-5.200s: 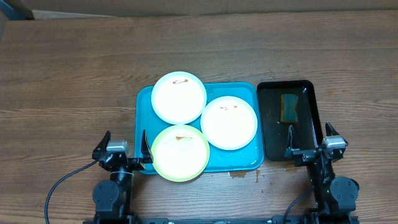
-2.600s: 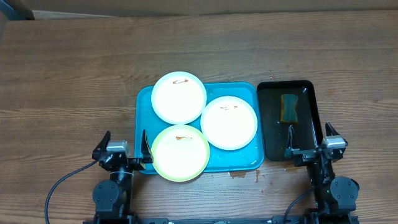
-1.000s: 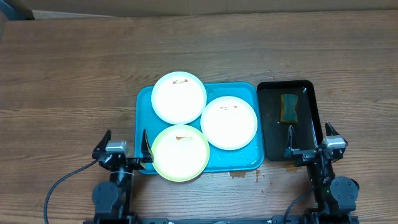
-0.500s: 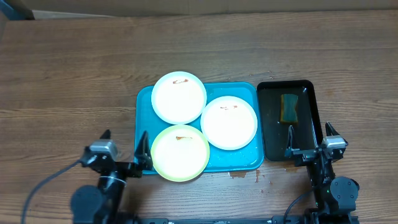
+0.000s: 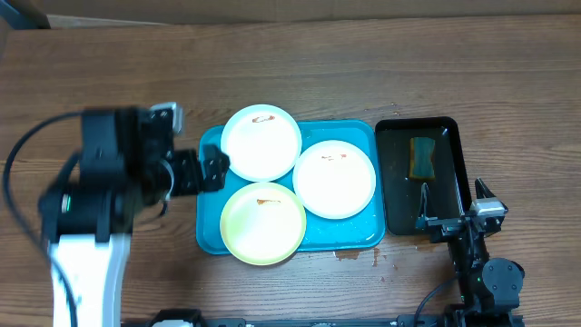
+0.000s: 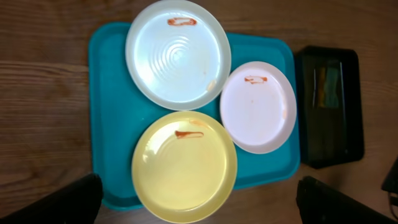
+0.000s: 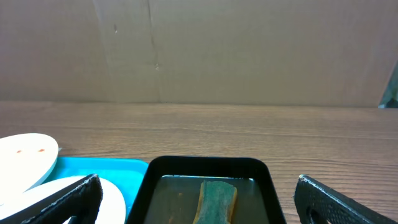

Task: Clean dirty plates on tray and stack at the side
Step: 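Move the left gripper to the yellow plate's near rim, then reach the right gripper into the black tray and grasp the sponge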

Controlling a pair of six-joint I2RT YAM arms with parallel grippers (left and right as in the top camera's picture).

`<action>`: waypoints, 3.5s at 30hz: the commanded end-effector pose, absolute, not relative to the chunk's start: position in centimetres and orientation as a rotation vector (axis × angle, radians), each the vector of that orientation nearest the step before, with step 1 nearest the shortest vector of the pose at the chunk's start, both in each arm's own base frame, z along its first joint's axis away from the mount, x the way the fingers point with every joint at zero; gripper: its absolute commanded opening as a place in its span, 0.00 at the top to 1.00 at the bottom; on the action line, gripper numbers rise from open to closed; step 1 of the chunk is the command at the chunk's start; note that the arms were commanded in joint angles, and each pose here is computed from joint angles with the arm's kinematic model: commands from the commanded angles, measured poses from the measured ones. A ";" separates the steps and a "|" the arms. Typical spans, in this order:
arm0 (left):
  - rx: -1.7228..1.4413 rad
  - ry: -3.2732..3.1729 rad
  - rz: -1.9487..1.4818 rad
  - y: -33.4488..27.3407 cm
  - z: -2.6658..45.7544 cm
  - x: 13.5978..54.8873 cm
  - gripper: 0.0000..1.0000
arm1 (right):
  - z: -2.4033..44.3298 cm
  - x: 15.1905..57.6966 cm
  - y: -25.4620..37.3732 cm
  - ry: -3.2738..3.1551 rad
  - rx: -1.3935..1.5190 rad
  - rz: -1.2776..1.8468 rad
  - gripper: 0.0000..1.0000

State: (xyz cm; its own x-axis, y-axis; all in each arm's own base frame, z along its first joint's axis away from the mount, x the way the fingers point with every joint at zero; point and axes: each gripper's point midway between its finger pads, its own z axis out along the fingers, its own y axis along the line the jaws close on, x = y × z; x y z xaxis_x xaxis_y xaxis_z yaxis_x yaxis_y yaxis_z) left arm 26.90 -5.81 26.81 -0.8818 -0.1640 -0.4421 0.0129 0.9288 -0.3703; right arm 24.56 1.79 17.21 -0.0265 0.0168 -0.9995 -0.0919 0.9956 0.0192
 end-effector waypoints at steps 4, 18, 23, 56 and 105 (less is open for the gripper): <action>-0.122 2.812 -0.711 -7.9 23.6 27.9 0.64 | 17.0 24.6 1.7 1.591 -0.058 0.085 0.00; -0.294 3.277 -0.380 -5.9 12.8 21.0 0.81 | 17.0 24.6 1.7 1.591 -0.058 0.085 0.00; -0.392 3.359 -0.357 -5.9 10.0 18.7 0.74 | 17.0 24.6 1.7 1.591 -0.058 0.085 0.00; -0.348 3.203 -0.686 -10.2 10.1 21.8 0.28 | 27.2 24.7 3.3 1.749 -0.069 0.210 0.00; -0.335 3.174 -0.695 -10.3 10.1 22.5 0.23 | 4.9 34.1 2.3 3.236 0.339 0.114 0.32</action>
